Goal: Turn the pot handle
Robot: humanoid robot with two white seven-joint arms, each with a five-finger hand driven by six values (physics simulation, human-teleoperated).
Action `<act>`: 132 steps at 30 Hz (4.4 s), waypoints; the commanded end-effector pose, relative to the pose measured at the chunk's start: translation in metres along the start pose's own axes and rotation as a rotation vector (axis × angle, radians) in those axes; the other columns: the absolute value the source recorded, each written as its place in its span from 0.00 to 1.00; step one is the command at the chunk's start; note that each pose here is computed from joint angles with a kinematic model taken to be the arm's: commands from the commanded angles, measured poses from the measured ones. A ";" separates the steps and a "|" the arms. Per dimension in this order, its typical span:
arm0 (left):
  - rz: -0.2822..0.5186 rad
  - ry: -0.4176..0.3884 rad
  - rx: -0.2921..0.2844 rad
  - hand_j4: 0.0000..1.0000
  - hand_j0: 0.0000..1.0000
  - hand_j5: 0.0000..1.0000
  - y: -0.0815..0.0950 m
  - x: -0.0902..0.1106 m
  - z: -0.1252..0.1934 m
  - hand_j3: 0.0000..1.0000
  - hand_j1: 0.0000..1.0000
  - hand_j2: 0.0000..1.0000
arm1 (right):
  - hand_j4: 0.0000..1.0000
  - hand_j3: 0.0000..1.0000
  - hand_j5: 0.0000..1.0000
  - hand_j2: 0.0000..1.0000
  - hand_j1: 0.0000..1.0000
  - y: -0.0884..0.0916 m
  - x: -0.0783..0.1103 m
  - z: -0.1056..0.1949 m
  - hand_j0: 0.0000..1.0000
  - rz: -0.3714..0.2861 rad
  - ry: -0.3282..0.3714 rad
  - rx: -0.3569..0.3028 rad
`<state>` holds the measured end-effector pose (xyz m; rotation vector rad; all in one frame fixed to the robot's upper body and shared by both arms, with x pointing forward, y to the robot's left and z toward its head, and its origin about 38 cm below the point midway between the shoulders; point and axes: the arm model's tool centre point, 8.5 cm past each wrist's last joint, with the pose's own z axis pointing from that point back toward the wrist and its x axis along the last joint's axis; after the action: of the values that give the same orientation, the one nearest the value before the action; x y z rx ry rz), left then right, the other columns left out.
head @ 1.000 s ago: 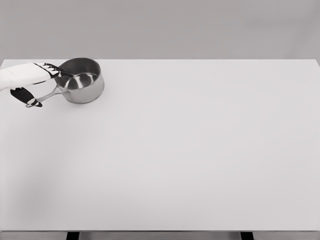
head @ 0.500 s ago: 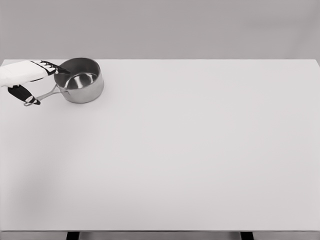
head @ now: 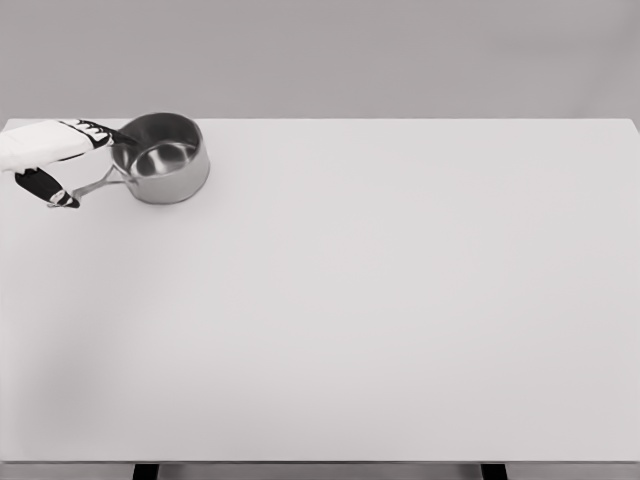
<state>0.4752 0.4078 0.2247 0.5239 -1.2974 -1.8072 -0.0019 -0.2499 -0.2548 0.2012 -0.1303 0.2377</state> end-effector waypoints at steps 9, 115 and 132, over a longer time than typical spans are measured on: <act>0.016 0.021 0.010 1.00 1.00 1.00 0.001 -0.007 0.005 1.00 1.00 1.00 | 1.00 1.00 1.00 1.00 1.00 0.000 0.000 0.000 1.00 0.000 0.000 0.000; 0.230 0.151 0.164 1.00 1.00 1.00 -0.008 -0.052 0.013 1.00 1.00 1.00 | 1.00 1.00 1.00 1.00 1.00 0.000 0.000 0.000 1.00 0.000 0.000 0.002; 0.259 0.161 0.187 1.00 1.00 1.00 -0.009 -0.055 0.012 1.00 1.00 1.00 | 1.00 1.00 1.00 1.00 1.00 0.000 0.000 0.000 1.00 0.000 0.000 0.000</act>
<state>0.4940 0.4604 0.2139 0.5639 -1.3569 -1.4244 -0.0019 -0.2499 -0.2548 0.2013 -0.1303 0.2378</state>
